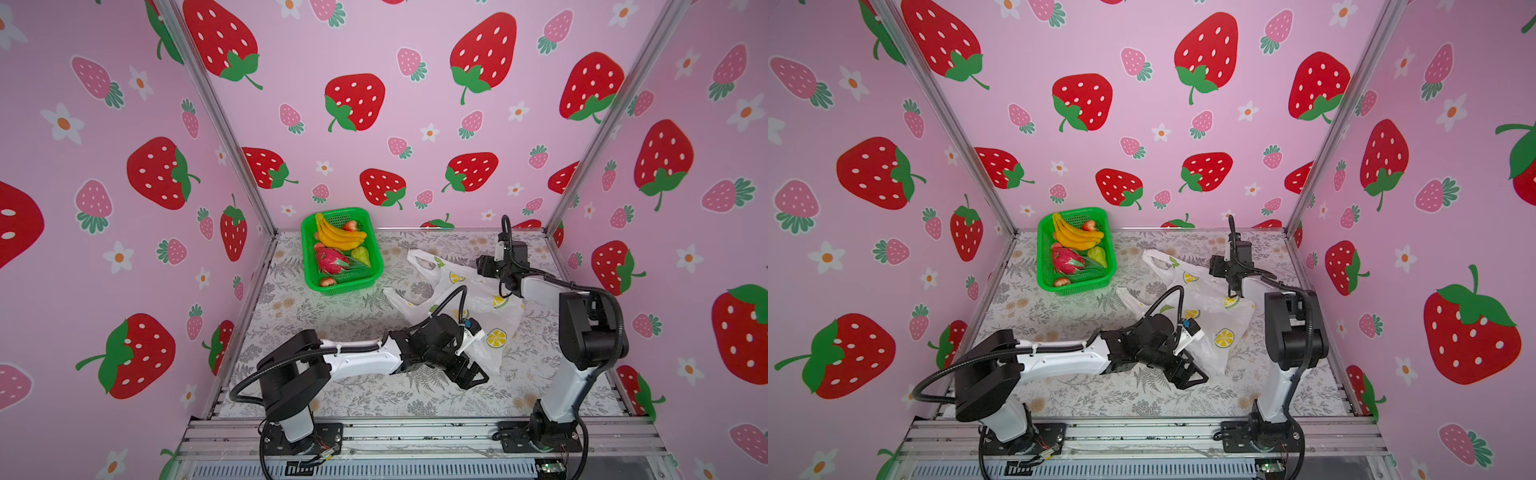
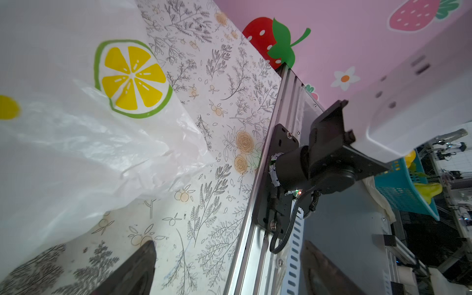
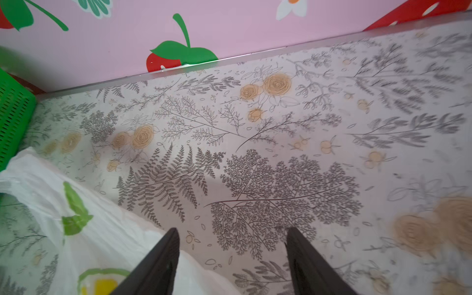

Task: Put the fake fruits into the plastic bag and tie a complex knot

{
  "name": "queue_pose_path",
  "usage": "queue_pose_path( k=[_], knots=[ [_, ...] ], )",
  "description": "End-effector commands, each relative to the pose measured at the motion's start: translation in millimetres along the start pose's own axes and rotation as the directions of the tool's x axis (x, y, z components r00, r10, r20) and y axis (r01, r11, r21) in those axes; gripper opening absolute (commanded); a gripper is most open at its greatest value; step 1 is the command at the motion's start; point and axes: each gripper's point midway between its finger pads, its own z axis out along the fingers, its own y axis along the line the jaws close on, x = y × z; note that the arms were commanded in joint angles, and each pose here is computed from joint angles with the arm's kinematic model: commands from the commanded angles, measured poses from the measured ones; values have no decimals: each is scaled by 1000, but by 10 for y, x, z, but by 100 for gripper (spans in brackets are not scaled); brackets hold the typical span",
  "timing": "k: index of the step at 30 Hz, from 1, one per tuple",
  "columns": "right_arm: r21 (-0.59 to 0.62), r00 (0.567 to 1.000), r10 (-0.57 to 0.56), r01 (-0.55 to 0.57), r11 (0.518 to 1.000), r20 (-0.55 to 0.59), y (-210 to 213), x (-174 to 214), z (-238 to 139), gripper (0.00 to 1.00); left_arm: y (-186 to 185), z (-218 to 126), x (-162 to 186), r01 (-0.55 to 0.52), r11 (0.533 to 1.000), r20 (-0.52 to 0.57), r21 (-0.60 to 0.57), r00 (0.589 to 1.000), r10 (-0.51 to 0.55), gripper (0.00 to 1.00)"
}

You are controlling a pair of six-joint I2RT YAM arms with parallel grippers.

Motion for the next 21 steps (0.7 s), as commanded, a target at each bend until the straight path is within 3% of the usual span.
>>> queue_pose_path(
  k=[1, 5, 9, 14, 21],
  knots=[
    [78, 996, -88, 86, 993, 13, 46, -92, -338, 76, 62, -379, -40, -105, 989, 61, -101, 992, 111, 91],
    [1, 992, -126, 126, 992, 17, 584, 126, -575, 86, 347, -918, -111, -20, 955, 171, -296, 983, 73, 92],
    [-28, 988, -150, 149, 988, -20, 1035, 431, -651, 93, 802, -1515, -115, 182, 862, 305, -472, 952, -34, 94],
    [9, 987, -153, 154, 988, -42, 1429, 659, -553, 97, 1167, -2067, 7, 373, 766, 460, -523, 881, -115, 95],
    [85, 978, -173, 183, 979, -116, 1600, 944, -170, 93, 1249, -2302, 135, 408, 721, 493, -560, 864, -106, 96]
  ],
)
